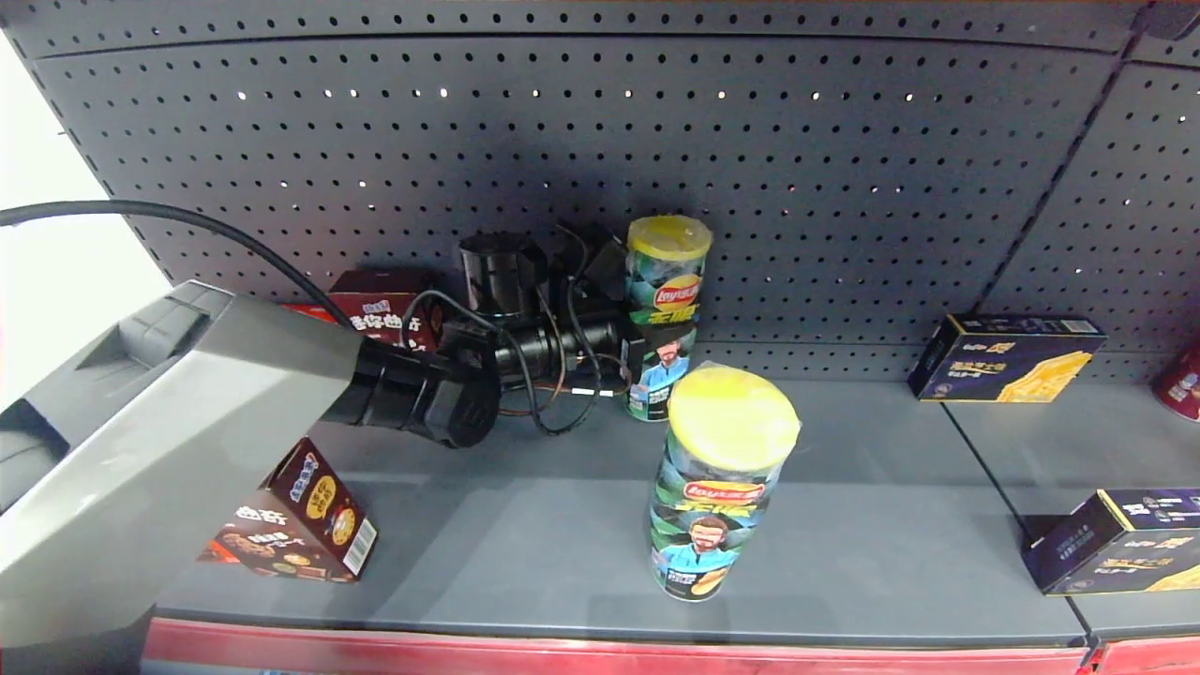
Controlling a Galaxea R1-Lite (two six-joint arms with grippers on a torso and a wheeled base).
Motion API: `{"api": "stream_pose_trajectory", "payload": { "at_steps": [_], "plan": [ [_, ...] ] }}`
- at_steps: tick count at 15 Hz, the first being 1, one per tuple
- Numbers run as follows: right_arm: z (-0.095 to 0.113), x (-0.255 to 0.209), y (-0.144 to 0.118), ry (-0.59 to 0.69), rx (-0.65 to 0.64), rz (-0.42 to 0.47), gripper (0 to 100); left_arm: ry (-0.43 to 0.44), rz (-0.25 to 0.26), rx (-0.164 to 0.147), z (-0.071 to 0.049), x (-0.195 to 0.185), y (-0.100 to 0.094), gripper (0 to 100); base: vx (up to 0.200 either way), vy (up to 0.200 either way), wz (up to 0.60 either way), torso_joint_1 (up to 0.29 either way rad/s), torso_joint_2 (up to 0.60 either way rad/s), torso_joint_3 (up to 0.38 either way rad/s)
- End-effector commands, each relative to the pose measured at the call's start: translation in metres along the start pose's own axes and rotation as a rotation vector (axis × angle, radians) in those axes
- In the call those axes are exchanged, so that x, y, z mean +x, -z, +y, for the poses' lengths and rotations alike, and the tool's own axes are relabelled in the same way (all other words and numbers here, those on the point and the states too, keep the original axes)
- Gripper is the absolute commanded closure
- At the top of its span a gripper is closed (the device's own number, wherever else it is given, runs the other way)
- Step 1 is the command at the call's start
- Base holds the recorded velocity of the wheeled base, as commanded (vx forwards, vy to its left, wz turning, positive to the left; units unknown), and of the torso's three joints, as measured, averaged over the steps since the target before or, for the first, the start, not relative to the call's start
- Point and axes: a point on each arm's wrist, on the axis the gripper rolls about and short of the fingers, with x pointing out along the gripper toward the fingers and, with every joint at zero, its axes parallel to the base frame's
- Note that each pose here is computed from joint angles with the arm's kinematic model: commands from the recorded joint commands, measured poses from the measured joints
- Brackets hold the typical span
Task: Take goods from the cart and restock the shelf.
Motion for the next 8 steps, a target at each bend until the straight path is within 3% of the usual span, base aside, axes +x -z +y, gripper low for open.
{"api": "stream_pose_trajectory", "payload": {
  "at_steps": [1,6,7,8],
  "plan": [
    [0.0000,0.0002,0.0000,0.000,0.000,0.004,0,0.001,0.011,-0.008,0.0017,0.0035,0.0086,100,0.000,0.000,0.00,0.000,0.00,0.000],
    [0.0000,0.0002,0.0000,0.000,0.000,0.004,0,0.000,-0.006,0.005,0.0033,0.0063,0.0145,100,0.000,0.000,0.00,0.000,0.00,0.000],
    [0.0000,0.0002,0.0000,0.000,0.000,0.004,0,0.001,-0.006,0.005,0.0027,0.0067,0.0145,0,0.000,0.000,0.00,0.000,0.00,0.000],
    [0.0000,0.0002,0.0000,0.000,0.000,0.004,0,0.000,-0.006,0.002,0.0020,0.0068,0.0141,0,0.000,0.000,0.00,0.000,0.00,0.000]
  ]
}}
